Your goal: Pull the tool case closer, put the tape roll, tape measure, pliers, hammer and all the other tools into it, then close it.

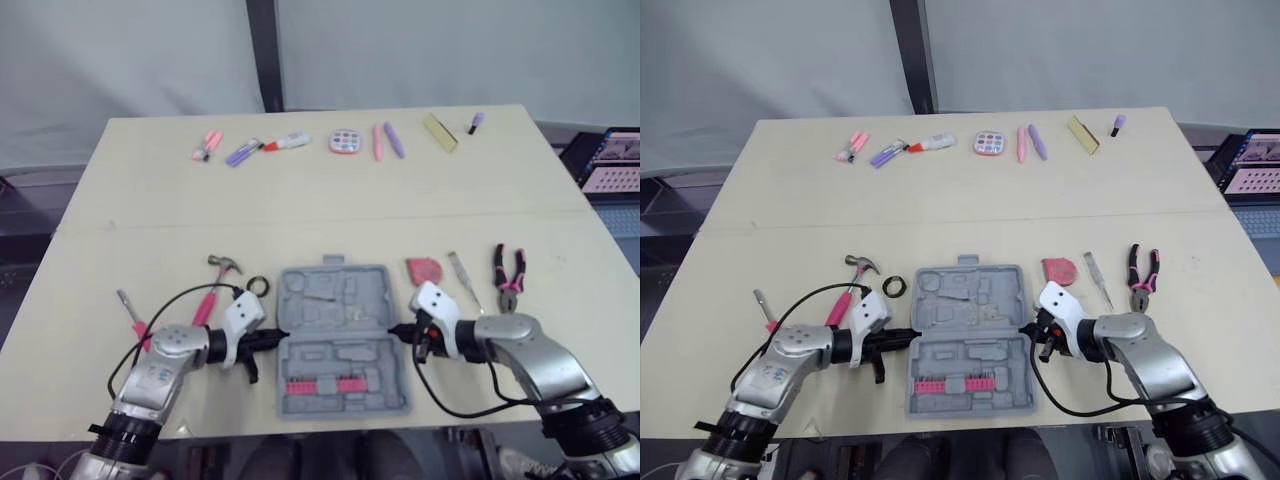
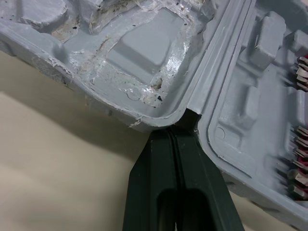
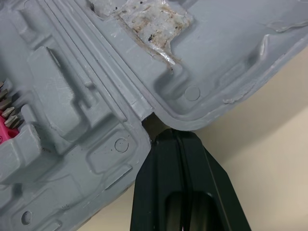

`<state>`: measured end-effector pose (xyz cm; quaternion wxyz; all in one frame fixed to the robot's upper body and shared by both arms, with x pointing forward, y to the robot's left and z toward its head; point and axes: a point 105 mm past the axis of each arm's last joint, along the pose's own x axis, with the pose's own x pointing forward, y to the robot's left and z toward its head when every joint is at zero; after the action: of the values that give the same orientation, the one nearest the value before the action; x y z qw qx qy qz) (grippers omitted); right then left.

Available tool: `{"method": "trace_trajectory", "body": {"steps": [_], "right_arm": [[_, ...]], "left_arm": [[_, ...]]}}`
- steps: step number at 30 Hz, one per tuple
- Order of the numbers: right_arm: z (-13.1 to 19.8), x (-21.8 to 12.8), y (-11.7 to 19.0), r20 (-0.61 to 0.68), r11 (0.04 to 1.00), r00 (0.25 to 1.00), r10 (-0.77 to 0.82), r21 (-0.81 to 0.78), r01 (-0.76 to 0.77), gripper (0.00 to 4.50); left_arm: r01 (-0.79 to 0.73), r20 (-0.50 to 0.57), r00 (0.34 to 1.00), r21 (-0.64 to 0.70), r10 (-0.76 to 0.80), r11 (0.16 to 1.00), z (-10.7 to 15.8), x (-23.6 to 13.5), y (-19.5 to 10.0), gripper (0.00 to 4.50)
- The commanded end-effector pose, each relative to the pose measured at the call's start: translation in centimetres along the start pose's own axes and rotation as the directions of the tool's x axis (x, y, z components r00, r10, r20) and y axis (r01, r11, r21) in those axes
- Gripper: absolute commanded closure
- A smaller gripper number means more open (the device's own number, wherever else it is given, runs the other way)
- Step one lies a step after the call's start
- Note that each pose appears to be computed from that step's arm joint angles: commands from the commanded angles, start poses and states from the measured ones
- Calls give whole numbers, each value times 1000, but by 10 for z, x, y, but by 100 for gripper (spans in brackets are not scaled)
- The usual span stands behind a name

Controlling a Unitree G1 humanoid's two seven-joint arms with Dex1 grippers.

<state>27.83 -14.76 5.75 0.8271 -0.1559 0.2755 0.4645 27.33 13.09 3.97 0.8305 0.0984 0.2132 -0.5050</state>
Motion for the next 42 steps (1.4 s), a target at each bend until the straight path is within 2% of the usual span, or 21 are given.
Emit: {"method": "trace_trajectory", "body": {"steps": [1, 16, 42], "right_arm": [[16, -2, 15, 55, 997, 996, 66, -37, -64, 448], [4, -6, 31, 31, 997, 996, 82, 1, -82, 448], [-6, -12, 42, -13, 992, 993, 116, 46, -116, 448]], "left_arm": [[39, 51, 998, 31, -40, 999, 14, 2, -13, 450], [78, 29, 997, -20, -77, 997, 3, -2, -35, 450], [81, 12, 997, -45, -81, 996, -5, -3, -42, 450]]}}
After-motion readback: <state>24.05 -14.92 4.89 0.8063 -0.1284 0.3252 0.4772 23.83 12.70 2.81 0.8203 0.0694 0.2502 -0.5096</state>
